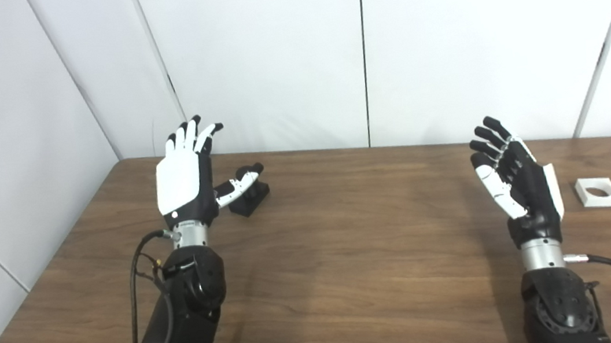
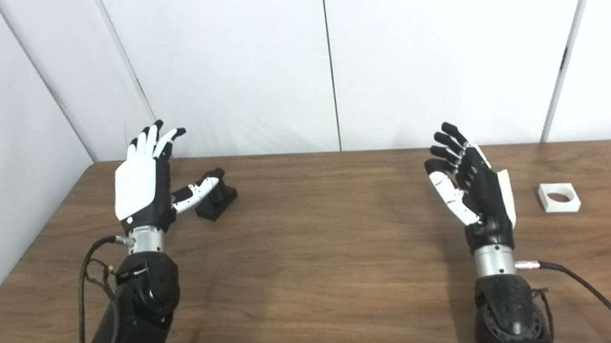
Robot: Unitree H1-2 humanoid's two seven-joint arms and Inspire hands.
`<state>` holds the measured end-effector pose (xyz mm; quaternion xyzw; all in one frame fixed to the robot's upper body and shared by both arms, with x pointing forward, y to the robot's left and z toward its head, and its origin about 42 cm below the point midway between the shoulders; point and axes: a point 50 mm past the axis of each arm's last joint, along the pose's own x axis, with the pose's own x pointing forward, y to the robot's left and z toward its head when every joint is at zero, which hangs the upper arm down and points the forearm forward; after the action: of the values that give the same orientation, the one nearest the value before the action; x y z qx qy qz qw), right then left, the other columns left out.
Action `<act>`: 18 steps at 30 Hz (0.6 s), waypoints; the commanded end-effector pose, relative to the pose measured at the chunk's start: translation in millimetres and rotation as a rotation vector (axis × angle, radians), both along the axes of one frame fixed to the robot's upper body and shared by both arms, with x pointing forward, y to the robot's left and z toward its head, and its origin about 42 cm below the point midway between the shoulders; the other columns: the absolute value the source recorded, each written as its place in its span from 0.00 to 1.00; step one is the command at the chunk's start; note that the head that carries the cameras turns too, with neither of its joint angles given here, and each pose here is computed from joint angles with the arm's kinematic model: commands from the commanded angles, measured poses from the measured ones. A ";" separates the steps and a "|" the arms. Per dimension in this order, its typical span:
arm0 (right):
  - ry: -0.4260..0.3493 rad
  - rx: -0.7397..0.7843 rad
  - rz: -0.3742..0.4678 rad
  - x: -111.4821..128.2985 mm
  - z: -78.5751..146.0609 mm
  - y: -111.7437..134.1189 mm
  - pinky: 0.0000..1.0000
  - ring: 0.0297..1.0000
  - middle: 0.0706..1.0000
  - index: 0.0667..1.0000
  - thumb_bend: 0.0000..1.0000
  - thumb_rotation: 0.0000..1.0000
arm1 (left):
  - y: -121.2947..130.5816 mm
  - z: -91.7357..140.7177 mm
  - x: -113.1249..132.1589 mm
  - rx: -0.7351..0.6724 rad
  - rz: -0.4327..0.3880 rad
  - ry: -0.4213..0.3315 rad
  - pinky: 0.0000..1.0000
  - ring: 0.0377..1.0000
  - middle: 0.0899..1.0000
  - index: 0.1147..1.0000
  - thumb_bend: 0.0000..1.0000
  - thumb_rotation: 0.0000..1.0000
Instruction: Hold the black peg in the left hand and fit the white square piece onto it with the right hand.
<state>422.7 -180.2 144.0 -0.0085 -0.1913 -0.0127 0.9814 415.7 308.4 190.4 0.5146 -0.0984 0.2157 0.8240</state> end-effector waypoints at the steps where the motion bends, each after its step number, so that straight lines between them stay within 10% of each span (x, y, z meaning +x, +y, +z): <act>1: 0.071 -0.007 -0.015 -17.5 -31.9 -13.3 0.75 0.78 0.82 0.84 0.52 0.51 | 6.5 29.4 14.4 0.044 0.022 -0.062 1.00 1.00 1.00 0.84 0.78 0.58; 18: 0.074 -0.005 -0.018 -19.7 -33.5 -11.7 0.75 0.78 0.82 0.84 0.52 0.51 | 6.4 5.0 30.5 0.030 0.049 0.116 1.00 1.00 1.00 0.83 0.84 0.68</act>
<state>422.5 -180.4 143.7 -0.0024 -0.1903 -0.0095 0.9817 430.9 309.1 165.2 0.5358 -0.0102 0.1870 0.8233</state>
